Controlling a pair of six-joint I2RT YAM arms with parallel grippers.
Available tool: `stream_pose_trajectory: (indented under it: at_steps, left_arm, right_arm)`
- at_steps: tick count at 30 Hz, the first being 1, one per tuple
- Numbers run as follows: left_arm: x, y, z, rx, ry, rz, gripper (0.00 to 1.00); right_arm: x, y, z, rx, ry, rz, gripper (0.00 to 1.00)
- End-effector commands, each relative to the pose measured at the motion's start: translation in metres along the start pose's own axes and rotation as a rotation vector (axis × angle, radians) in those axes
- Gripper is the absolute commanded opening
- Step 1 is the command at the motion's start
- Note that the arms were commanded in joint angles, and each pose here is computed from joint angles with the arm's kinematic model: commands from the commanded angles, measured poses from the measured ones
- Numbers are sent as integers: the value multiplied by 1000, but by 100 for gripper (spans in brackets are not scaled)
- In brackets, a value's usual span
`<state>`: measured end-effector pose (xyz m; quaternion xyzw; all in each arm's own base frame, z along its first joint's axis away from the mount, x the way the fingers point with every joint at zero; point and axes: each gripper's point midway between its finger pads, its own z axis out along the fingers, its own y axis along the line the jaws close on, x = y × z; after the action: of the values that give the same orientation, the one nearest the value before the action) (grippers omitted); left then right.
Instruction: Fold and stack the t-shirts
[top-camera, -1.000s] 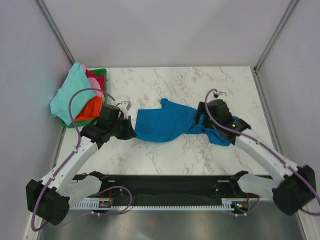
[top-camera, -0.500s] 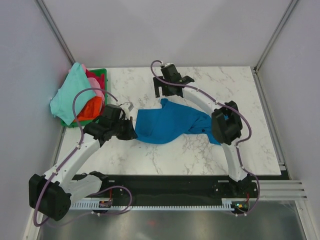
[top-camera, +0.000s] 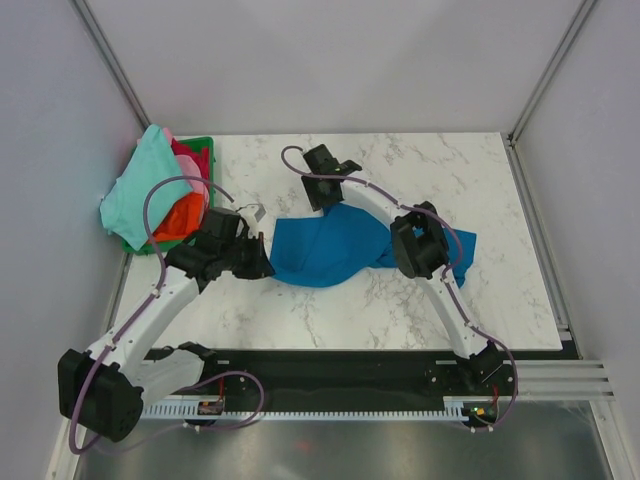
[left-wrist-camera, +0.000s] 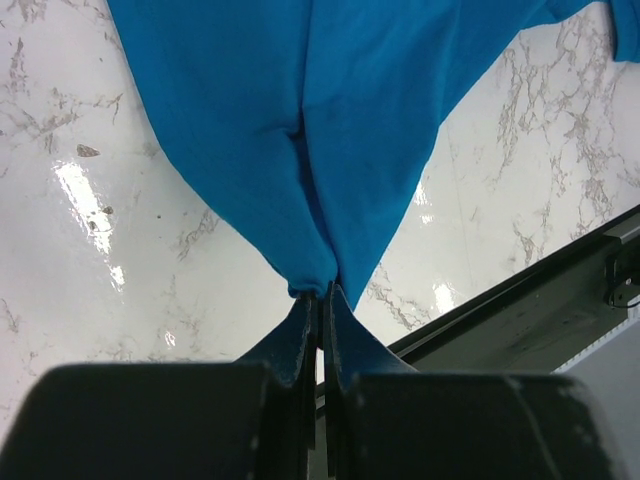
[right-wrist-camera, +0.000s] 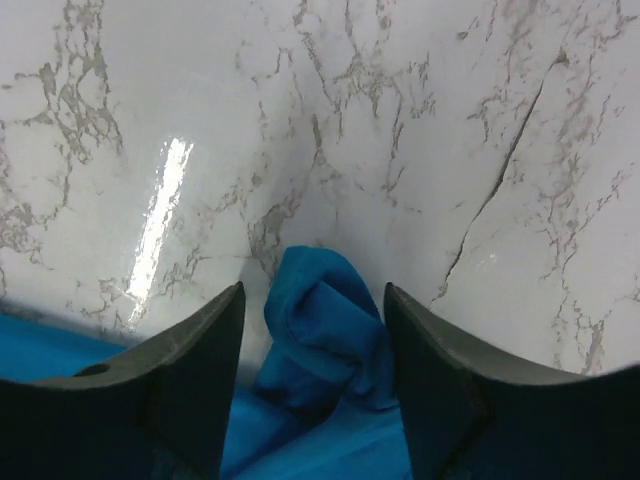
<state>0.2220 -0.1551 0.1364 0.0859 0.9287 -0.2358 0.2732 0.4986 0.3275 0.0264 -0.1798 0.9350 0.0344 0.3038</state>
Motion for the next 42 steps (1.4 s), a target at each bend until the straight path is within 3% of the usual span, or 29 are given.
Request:
stream_pose_trajectory:
  at_steps: [1, 2, 3, 5, 6, 9, 13, 16, 17, 18, 19, 21, 22, 24, 25, 28, 31, 42]
  left_arm:
    - [-13, -9, -7, 54, -46, 57, 2]
    - [-14, -9, -7, 54, -49, 55, 2]
    - [-15, -7, -7, 52, -51, 50, 2]
    - [-15, -6, -8, 54, -52, 45, 2]
    - [-16, -4, -7, 51, -52, 39, 2]
    - [-16, -2, -7, 44, -55, 34, 2]
    - [-19, -1, -11, 34, -75, 39, 2]
    - [-29, -4, -26, 28, -147, 60, 2]
    - [-34, -4, -31, 23, -175, 65, 2]
    - [-39, -2, -36, 3, -209, 73, 2]
    - [-44, -2, -46, -7, -252, 79, 2]
    - [-53, -3, -59, -29, -303, 87, 2]
    - [-59, -1, -66, -55, -333, 83, 2]
    - [-74, -10, -94, -55, -411, 78, 2]
    - [-81, -14, -104, -57, -442, 78, 2]
    - [-104, -24, -149, -81, -563, 83, 2]
    - [-119, -25, -184, -128, -654, 83, 2]
    - [-148, -52, -247, -104, -793, 140, 2]
  right_arm:
    - [-1, -8, 4, 60, -2, -70, 63]
    - [-1, -8, 4, 64, -5, -77, 59]
    - [-3, -12, 4, 83, -9, -81, 43]
    - [-5, -14, 5, 95, -20, -89, 29]
    - [-9, -14, 3, 100, -31, -85, 0]
    - [-31, -18, -16, 107, -87, -79, 0]
    - [-80, -45, -79, 193, -221, -45, 0]
    - [-125, -82, -166, 252, -374, 41, 0]
    - [-146, -106, -223, 277, -472, 97, 0]
    - [-151, -117, -250, 287, -513, 126, 0]
    - [-162, -133, -316, 294, -621, 175, 0]
    - [-159, -161, -374, 354, -706, 235, 0]
    - [-158, -174, -435, 358, -820, 279, 0]
    - [-144, -187, -472, 388, -874, 294, 0]
    - [-135, -196, -515, 394, -956, 330, 0]
    - [-108, -217, -557, 478, -998, 368, 1]
    - [-80, -231, -571, 552, -989, 393, 1]
    - [8, -235, -566, 477, -1023, 596, 3]
